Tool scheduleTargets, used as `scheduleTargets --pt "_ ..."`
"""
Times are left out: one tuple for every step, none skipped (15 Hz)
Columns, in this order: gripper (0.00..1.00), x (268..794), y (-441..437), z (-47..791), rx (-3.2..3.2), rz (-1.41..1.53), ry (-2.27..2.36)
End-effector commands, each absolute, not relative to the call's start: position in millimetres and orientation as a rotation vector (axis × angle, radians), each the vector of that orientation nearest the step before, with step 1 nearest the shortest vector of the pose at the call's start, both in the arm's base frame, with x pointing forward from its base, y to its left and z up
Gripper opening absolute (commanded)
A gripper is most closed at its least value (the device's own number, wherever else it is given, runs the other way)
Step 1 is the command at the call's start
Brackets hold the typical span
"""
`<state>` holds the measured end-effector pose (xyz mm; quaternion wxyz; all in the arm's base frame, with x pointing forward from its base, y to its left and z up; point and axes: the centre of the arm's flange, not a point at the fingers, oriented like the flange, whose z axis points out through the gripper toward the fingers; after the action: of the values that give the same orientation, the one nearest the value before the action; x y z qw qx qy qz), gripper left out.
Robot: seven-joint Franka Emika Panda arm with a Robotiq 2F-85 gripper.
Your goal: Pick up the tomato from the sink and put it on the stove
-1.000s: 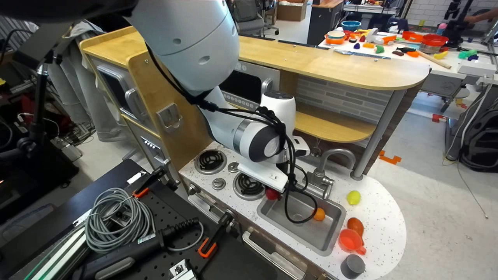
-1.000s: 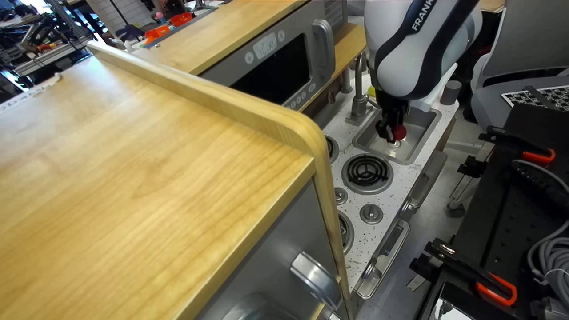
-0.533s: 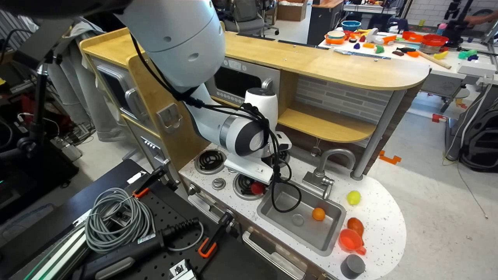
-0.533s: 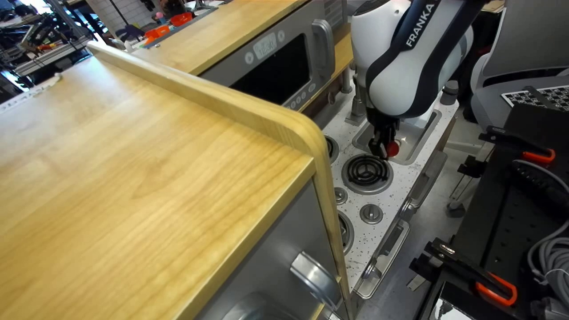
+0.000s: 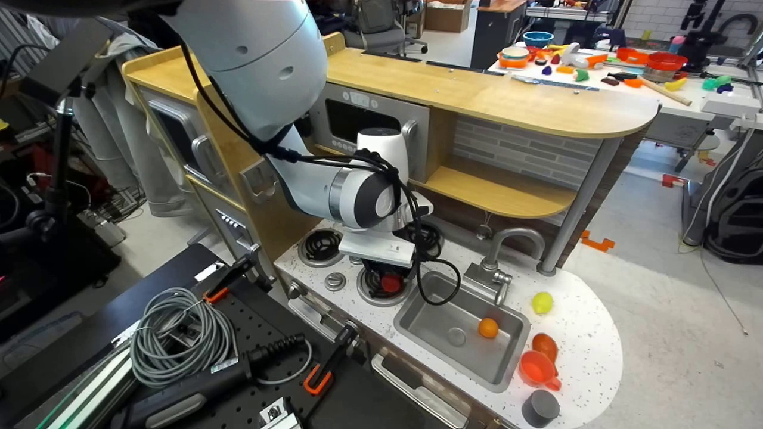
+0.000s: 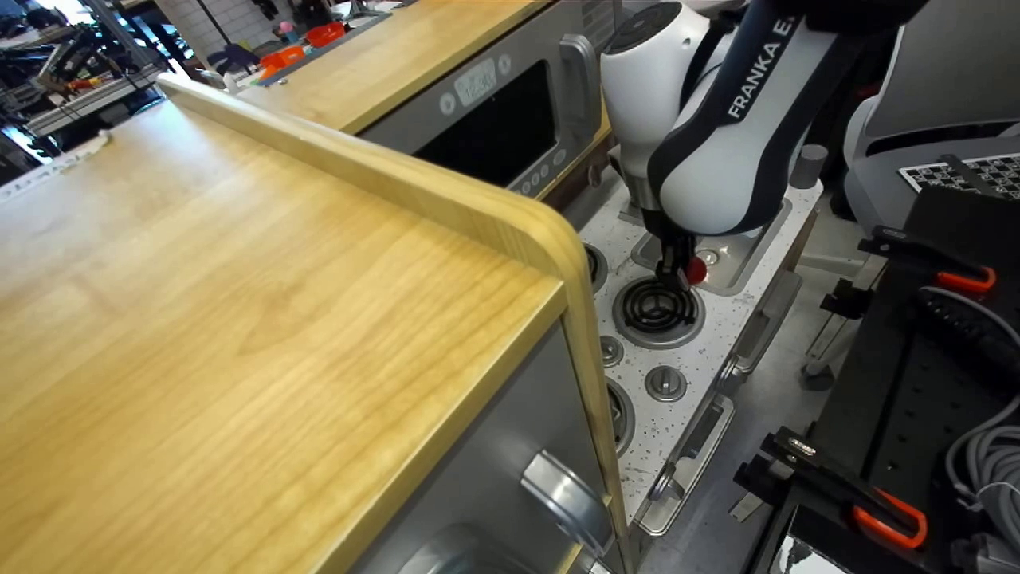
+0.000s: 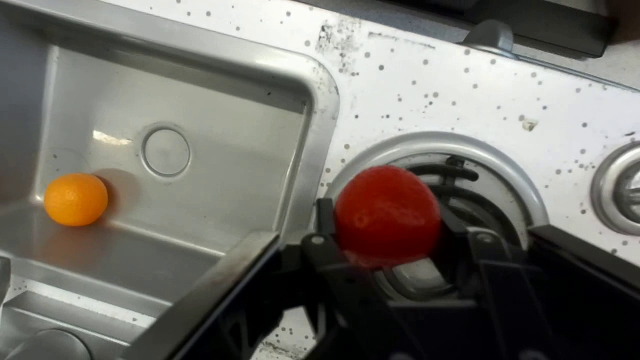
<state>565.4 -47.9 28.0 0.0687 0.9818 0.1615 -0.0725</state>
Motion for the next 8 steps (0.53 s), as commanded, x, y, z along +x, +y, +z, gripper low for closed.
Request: scheduleTargets --pt "0.21 569 -45 23 2.912 -0.229 0.546" --pt "0.21 570 -45 21 2.915 -0.236 0.547" --pt "0.21 572 -48 19 2.908 -0.231 0.54" --pt "0.21 574 -50 17 2.903 -0.231 0.538" --pt "0.21 576 -52 15 2.9 -0.228 0.535" --pt "0.21 576 -55 13 2.896 -0.227 0.532" --pt "0.21 578 -57 11 2.893 -0.227 0.528" --pt "0.21 578 -57 10 2.894 -0.226 0.531"
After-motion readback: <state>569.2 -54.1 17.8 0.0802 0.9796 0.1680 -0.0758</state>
